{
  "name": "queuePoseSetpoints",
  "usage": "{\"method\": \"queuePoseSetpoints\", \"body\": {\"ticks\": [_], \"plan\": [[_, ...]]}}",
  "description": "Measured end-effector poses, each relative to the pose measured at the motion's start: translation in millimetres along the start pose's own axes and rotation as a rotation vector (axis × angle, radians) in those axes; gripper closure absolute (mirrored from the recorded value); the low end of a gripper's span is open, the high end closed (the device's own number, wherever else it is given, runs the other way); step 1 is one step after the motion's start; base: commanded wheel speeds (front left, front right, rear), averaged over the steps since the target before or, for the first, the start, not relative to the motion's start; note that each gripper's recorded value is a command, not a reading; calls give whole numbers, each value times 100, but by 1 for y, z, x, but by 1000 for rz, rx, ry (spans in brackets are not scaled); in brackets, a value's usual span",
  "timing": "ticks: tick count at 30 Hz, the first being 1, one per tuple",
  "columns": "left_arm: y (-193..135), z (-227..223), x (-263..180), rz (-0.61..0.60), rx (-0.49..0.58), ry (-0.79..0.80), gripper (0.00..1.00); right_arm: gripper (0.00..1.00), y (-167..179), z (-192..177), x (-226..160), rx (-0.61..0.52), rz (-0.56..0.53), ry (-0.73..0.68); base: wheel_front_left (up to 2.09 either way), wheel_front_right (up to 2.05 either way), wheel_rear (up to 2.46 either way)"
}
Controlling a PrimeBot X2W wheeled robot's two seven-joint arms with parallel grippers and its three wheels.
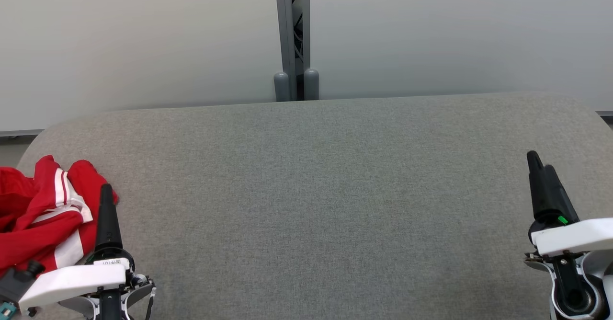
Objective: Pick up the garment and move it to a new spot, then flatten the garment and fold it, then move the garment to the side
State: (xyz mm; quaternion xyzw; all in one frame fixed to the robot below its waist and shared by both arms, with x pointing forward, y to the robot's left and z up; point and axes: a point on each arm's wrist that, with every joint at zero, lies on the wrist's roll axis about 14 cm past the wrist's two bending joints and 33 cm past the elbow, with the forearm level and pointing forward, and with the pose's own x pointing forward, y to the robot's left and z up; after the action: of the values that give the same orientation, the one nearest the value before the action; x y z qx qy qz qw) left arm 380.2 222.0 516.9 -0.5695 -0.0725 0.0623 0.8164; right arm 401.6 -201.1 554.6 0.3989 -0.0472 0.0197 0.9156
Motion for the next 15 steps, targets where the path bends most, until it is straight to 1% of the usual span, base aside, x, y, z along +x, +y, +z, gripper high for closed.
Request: {"method": "queuePoseSetpoints", "body": {"ticks": [1, 3, 4, 5, 15], "plan": [[0, 0, 0, 0, 0, 0, 0, 0, 0, 0, 0, 0, 0, 0, 0, 0, 0], [-5, 4, 0, -16, 19, -11, 0, 0, 10, 2, 2, -54, 30, -10, 0, 0, 0], [-5, 4, 0, -16, 19, -11, 0, 0, 10, 2, 2, -54, 30, -10, 0, 0, 0], [-7, 6, 0, -25, 29, -18, 0, 0, 14, 2, 2, -79, 43, -12, 0, 0, 0], [-40, 23, -1, -131, 202, -80, 0, 0, 41, 0, -1, -275, 124, -33, 0, 0, 0]]}}
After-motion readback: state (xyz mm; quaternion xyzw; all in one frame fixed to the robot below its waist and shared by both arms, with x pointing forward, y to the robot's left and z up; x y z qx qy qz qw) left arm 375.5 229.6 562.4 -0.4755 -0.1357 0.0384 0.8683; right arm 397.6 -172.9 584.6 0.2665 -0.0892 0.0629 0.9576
